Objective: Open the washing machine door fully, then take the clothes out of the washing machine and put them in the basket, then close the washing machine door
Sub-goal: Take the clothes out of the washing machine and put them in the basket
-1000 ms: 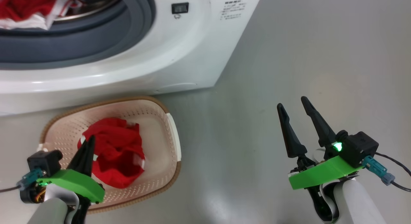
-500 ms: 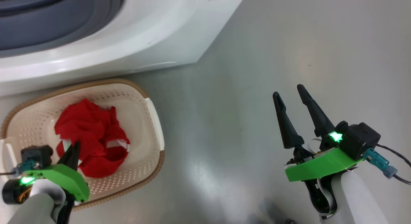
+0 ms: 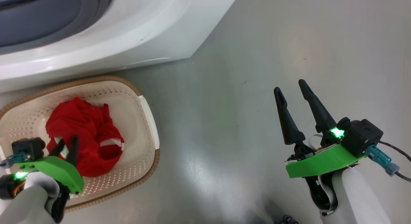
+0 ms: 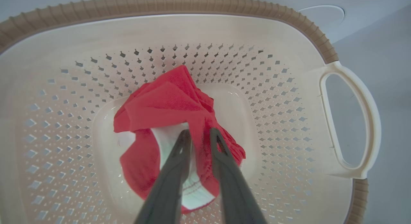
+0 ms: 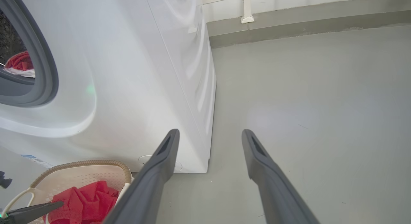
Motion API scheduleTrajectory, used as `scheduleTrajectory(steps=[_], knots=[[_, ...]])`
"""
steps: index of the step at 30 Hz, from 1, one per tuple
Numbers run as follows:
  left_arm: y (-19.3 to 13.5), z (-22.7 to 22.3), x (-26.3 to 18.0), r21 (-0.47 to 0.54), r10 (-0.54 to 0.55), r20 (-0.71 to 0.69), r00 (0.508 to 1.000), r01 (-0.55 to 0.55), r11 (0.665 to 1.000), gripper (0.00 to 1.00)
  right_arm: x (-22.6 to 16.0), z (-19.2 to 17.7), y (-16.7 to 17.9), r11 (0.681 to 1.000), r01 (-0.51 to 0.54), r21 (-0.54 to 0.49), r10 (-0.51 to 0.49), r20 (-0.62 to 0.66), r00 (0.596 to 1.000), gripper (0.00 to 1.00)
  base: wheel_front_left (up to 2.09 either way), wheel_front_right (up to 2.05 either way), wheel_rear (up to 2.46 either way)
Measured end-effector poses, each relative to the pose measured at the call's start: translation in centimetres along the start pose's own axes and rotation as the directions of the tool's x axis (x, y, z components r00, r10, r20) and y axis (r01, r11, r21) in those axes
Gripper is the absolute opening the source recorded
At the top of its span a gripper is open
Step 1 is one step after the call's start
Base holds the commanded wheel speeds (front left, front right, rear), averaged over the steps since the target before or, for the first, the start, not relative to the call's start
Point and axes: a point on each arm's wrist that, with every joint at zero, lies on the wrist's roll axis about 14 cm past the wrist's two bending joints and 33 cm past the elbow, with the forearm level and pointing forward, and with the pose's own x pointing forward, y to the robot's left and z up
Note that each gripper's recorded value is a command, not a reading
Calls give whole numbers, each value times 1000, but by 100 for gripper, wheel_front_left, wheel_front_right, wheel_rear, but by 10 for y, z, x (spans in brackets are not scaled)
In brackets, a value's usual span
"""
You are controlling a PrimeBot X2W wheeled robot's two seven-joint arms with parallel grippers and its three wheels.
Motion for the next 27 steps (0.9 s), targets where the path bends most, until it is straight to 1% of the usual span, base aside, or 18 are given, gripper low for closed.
scheduleTrajectory(steps=[9, 16, 23, 27], knots=[[-5, 22, -10, -14, -6, 59, 998, 7, 1000, 100, 0, 10, 6, 1000, -14, 5, 14, 23, 1000, 100, 0, 0, 0], [-10, 54, -23, -21, -11, 149, 989, 14, 1000, 100, -3, 22, 11, 1000, -28, 2, 28, 51, 998, 100, 0, 0, 0], [-14, 98, -45, -11, -9, 279, 960, 13, 1000, 100, -6, 38, 18, 999, -44, 3, 43, 89, 995, 100, 0, 0, 0], [-16, 115, -64, -7, -3, 347, 938, 6, 1000, 100, -10, 49, 24, 998, -58, -1, 58, 113, 992, 100, 0, 0, 0]])
